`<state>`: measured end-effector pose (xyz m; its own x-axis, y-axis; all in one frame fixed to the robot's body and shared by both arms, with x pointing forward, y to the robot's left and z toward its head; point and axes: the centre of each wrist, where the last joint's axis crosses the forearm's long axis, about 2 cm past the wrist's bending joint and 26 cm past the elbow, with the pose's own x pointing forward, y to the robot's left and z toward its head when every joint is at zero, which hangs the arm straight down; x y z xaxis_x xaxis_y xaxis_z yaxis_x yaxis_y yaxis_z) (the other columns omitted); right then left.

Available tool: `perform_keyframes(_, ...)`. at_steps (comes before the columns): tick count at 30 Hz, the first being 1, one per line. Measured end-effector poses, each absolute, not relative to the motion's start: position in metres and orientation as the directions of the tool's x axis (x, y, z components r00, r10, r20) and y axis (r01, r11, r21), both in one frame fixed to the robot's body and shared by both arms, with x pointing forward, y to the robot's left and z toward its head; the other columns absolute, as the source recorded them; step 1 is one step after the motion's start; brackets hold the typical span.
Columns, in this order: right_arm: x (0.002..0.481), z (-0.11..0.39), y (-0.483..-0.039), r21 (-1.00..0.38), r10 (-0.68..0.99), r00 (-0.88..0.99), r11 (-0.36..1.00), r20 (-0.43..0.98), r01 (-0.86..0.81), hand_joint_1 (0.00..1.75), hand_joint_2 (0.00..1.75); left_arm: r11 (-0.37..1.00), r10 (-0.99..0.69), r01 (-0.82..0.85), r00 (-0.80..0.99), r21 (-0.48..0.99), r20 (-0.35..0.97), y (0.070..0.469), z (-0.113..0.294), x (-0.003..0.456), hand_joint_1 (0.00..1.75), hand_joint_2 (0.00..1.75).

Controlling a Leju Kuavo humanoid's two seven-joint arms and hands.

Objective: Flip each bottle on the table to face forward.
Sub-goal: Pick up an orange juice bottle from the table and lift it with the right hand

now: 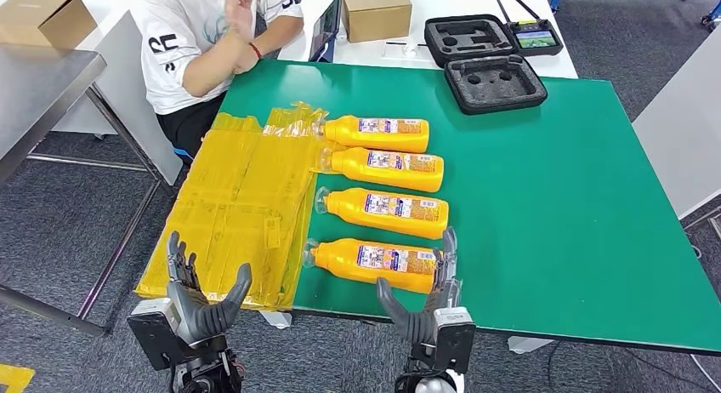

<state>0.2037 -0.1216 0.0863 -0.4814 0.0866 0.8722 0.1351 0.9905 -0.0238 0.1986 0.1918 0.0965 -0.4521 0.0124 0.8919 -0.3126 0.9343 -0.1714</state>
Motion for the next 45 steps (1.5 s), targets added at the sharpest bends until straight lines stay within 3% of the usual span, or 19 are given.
perform_keyframes(12,0.207,0.084,-0.130,-0.062,0.117,-0.488,0.990,0.865,0.127,0.00,1.75,0.935,0.010,-0.313,-0.449,-0.168,0.893,0.192,0.099,0.199,0.00,1.75)
perform_keyframes(18,0.210,0.088,-0.135,-0.237,0.245,-0.492,0.968,0.835,0.080,0.00,1.75,0.947,0.008,-0.281,-0.461,-0.155,0.887,0.192,0.099,0.199,0.00,1.75)
perform_keyframes(24,0.220,0.096,-0.153,-0.576,0.517,-0.434,0.817,0.738,-0.005,0.00,1.75,0.959,-0.002,-0.251,-0.470,-0.131,0.883,0.190,0.099,0.201,0.00,1.75)
perform_keyframes(30,0.248,0.104,-0.190,-0.764,0.693,-0.391,0.644,0.606,-0.041,0.00,1.75,0.960,0.020,-0.236,-0.481,-0.152,0.876,0.192,0.098,0.208,0.00,1.75)
perform_keyframes(37,0.270,0.109,-0.205,-0.867,0.787,-0.367,0.476,0.496,-0.151,0.00,1.75,0.955,0.018,-0.253,-0.478,-0.157,0.878,0.195,0.096,0.210,0.00,1.75)
perform_keyframes(45,0.280,0.110,-0.209,-0.885,0.806,-0.367,0.432,0.465,-0.173,0.00,1.75,0.954,0.016,-0.254,-0.479,-0.156,0.878,0.196,0.096,0.211,0.00,1.75)
